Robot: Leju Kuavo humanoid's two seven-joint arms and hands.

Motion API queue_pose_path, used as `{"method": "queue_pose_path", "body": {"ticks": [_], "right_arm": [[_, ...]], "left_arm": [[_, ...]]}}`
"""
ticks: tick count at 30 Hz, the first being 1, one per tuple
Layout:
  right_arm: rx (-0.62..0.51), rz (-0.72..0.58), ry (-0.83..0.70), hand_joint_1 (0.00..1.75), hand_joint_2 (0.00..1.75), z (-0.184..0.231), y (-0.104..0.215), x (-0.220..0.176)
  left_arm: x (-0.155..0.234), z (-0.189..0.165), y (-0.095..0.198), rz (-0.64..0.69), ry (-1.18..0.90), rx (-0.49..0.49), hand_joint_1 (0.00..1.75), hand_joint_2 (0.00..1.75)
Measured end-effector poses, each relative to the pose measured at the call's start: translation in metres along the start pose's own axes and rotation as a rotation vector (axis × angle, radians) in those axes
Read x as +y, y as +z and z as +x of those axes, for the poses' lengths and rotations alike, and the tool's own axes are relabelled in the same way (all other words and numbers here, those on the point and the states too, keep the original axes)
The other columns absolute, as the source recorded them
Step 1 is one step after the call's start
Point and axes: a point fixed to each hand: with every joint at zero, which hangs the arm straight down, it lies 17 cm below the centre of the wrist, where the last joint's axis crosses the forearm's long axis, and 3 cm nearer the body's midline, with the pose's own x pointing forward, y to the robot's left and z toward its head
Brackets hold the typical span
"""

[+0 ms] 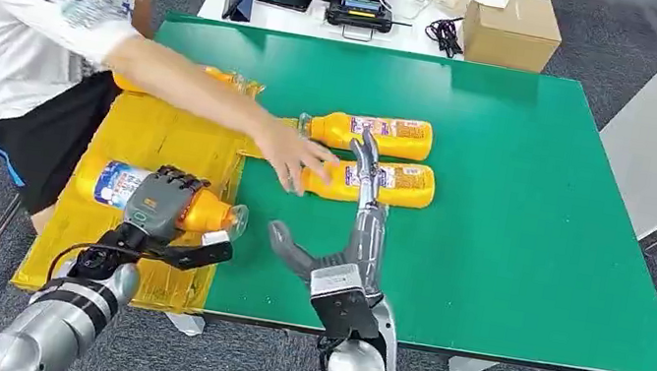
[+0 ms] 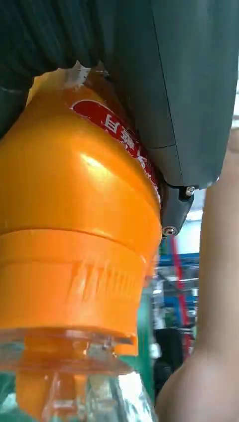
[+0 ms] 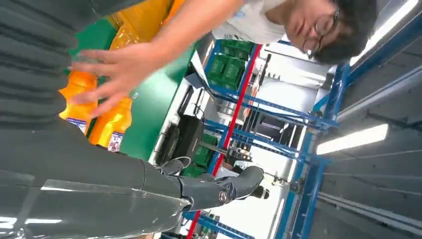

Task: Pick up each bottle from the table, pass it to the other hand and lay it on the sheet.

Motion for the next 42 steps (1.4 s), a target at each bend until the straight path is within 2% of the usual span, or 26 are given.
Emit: {"method": "queue_pose_path", "body": {"ticks": [6, 9, 16, 17, 28, 29, 30, 31, 42], "right_arm": [[0.011, 0.034, -0.008, 0.00, 1.75, -0.001, 0.002, 0.009], [0.021, 0.055, -0.013, 0.00, 1.75, -0.003, 0.004, 0.015], [0.033, 0.070, -0.017, 0.00, 1.75, -0.007, 0.006, 0.019], [0.037, 0.074, -0.023, 0.00, 1.75, -0.007, 0.007, 0.021], [0.065, 0.092, -0.071, 0.00, 1.75, -0.013, 0.010, 0.026], [0.065, 0.092, -0.071, 0.00, 1.75, -0.013, 0.010, 0.026], [0.065, 0.092, -0.071, 0.00, 1.75, -0.013, 0.010, 0.026], [0.065, 0.092, -0.071, 0.00, 1.75, -0.013, 0.010, 0.026], [0.094, 0.108, -0.126, 0.00, 1.75, -0.018, 0.013, 0.031]], "left_arm": [[-0.016, -0.013, 0.005, -0.074, 0.040, 0.043, 1.75, 1.75], [-0.026, -0.020, 0.004, -0.136, 0.124, 0.077, 1.75, 1.75], [-0.025, -0.028, -0.004, -0.171, 0.241, 0.119, 1.75, 1.75], [-0.026, -0.030, -0.004, -0.180, 0.252, 0.129, 1.62, 1.75], [-0.031, -0.039, -0.002, -0.213, 0.195, 0.157, 1.62, 1.75], [-0.031, -0.039, -0.002, -0.213, 0.195, 0.157, 1.26, 1.75], [-0.031, -0.039, -0.002, -0.213, 0.194, 0.158, 0.49, 1.75], [-0.031, -0.039, -0.002, -0.214, 0.194, 0.158, 0.00, 1.75], [-0.054, -0.039, 0.007, -0.349, 0.227, 0.183, 0.00, 1.75]]}}
